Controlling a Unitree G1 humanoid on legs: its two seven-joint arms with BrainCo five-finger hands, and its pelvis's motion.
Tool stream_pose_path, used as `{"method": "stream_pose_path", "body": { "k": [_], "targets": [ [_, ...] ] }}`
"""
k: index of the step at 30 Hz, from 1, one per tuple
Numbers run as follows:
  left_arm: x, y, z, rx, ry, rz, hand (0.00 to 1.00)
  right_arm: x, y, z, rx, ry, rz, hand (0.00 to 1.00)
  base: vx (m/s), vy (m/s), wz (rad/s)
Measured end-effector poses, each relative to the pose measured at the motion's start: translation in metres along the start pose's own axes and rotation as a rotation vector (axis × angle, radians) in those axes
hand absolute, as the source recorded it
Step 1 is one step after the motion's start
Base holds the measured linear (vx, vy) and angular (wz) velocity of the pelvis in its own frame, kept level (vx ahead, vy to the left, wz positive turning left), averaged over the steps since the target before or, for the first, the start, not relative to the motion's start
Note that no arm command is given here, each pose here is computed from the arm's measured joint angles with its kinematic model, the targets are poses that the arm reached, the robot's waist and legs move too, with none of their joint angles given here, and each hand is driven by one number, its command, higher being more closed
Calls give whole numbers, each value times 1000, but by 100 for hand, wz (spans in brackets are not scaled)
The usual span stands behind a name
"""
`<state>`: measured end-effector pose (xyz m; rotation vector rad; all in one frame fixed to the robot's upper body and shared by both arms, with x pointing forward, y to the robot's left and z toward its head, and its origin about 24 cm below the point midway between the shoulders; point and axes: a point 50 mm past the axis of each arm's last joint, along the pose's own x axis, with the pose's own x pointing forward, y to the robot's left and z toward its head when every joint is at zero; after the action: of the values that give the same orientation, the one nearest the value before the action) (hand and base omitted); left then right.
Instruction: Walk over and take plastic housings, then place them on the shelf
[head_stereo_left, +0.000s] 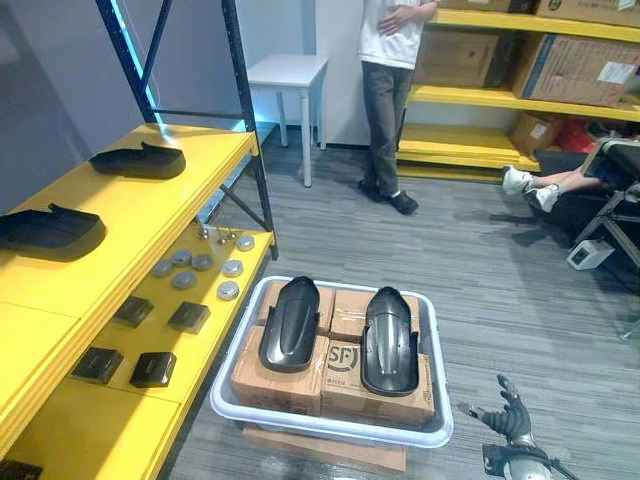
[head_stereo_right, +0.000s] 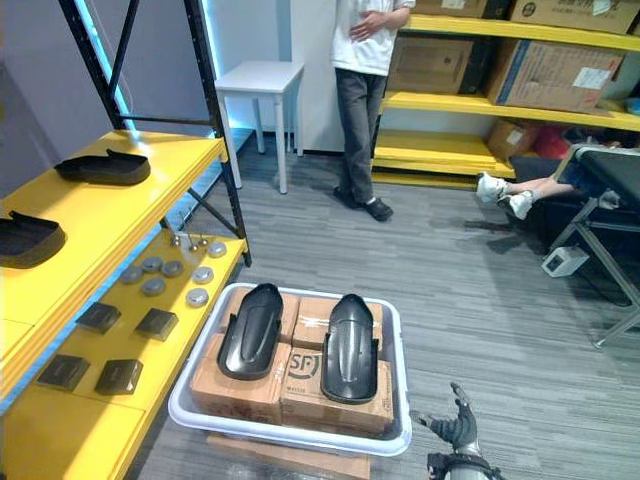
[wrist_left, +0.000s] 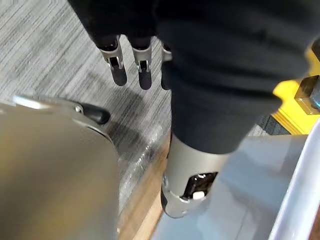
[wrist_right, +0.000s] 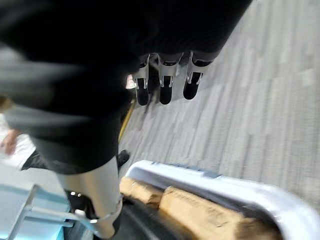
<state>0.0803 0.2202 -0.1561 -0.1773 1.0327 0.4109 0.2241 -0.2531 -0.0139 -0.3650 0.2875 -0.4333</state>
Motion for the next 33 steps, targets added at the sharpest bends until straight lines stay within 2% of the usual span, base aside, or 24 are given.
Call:
{"method": "stream_pose_path", "body": {
  "k": [5,10,13,17,21,22,33],
  "targets": [
    [9,-17,44,39,-126,-22,0,49,6,92,83,-218,-129,0,-160,15,22],
    [11,-39,78,64,-233,-62,0,86,-15,174,86,-347,-255,0,-146,22,8],
    [12,-47,91,69,-266,-69,0,100,-30,206,82,-362,-309,0,-57,51,0],
    [14,-58,106,90,-301,-80,0,113,-46,228,76,-328,-343,0,-53,36,5],
    [13,-72,120,81,-328,-97,0,124,-54,220,60,-211,-348,0,-51,28,2],
    [14,-73,123,76,-332,-93,0,126,-52,214,49,-168,-333,100,-54,35,-3],
    [14,-82,137,11,-335,-97,0,130,-56,208,-21,-112,-294,100,-59,-3,-3]
  ]
}}
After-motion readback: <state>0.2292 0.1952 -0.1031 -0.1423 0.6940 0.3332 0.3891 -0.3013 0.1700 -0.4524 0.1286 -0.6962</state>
